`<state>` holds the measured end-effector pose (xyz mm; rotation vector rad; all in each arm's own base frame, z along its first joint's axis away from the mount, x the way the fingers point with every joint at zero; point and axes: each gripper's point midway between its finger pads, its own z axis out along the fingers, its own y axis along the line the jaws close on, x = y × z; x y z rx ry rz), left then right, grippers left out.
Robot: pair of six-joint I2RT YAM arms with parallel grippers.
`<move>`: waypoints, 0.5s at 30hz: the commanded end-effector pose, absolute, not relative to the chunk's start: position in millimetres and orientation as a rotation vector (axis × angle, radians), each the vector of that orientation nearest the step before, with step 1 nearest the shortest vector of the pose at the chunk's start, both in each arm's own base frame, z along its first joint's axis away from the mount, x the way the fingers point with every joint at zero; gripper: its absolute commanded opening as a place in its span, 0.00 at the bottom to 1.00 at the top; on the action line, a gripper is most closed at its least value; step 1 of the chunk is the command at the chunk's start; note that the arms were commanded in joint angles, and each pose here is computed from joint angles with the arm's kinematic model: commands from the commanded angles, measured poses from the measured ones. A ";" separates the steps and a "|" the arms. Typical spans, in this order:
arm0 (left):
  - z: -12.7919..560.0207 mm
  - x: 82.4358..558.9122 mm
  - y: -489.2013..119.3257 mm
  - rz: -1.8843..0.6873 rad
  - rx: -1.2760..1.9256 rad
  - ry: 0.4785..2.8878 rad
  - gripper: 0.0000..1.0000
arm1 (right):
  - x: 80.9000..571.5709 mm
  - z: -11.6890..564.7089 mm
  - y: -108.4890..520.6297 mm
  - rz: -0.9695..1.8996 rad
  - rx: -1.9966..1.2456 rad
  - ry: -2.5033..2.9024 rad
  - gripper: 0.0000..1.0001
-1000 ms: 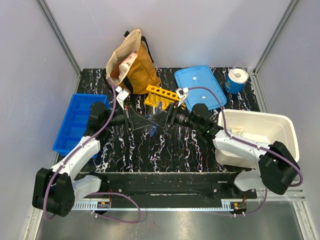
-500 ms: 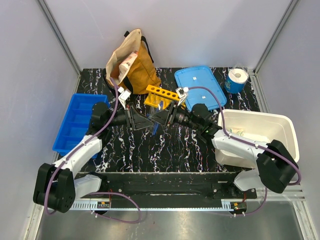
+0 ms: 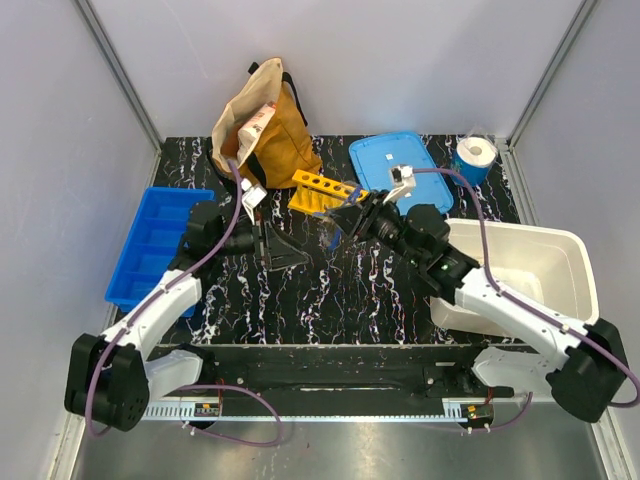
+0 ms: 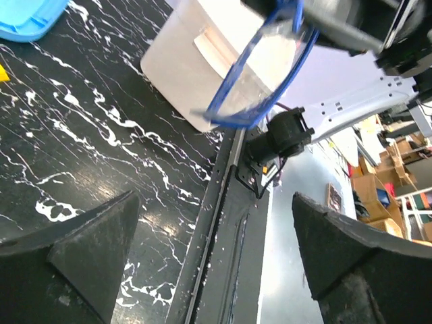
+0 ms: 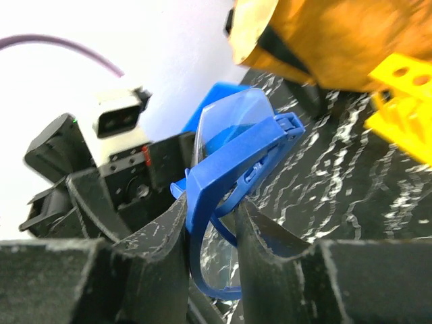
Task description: Organize the chemistry lab equipment
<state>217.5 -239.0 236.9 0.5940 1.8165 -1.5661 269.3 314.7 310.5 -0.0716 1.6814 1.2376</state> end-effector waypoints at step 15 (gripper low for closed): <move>222.0 268.2 -153.1 -0.632 0.406 2.040 0.99 | 294.0 323.4 59.2 0.279 0.447 1.818 0.35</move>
